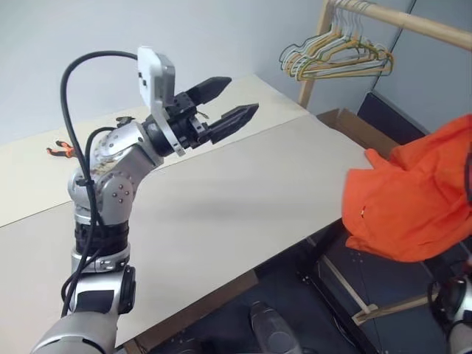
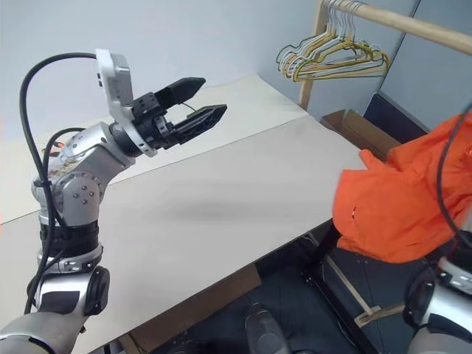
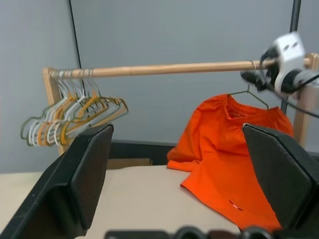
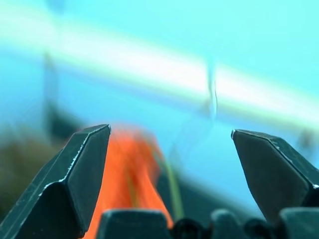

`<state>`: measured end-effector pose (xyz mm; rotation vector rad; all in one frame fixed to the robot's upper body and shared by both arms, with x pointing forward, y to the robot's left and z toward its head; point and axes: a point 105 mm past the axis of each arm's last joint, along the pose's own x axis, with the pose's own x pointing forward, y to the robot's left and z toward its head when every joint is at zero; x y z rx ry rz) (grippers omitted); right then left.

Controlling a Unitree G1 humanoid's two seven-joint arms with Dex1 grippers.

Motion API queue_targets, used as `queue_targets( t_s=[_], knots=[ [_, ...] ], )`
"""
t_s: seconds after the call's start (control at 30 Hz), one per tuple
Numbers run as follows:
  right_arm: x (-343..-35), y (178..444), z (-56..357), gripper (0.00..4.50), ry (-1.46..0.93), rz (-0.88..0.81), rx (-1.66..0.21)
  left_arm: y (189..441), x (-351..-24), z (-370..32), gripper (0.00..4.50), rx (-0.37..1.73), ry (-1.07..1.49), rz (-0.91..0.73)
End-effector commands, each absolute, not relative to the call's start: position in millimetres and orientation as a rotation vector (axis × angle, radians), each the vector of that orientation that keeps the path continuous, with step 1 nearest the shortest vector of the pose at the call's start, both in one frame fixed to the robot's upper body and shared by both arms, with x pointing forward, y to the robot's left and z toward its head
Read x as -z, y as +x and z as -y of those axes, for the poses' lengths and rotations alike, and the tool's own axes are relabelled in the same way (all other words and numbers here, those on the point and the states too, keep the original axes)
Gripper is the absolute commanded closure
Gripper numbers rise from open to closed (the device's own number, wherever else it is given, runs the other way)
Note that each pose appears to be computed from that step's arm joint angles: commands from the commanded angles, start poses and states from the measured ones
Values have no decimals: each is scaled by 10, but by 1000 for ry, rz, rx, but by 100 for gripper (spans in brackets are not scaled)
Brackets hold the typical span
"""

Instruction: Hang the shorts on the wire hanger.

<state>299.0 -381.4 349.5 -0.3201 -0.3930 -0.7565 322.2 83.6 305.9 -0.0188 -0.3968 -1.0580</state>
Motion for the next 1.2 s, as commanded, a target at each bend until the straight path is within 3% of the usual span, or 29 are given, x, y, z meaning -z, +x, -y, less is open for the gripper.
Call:
queue_targets(
  t_s=[0.03,0.27,0.53,0.87,1.2],
  knots=[
    [-3699,3141,3009,1,-412,577,388,3142,-3044,-981,0,1010,84,443],
    [-3075,3534,1819,1,-412,408,-340,3054,-2626,-1212,0,991,206,272],
    [-2501,3489,1297,1,-465,208,-859,2683,-2279,-1450,0,957,311,133],
    [-2369,3511,1059,1,-443,146,-1085,2428,-2248,-1584,0,865,333,91],
    [-2256,3441,1101,1,-470,134,-1088,2466,-2234,-1659,0,868,332,47]
  ],
)
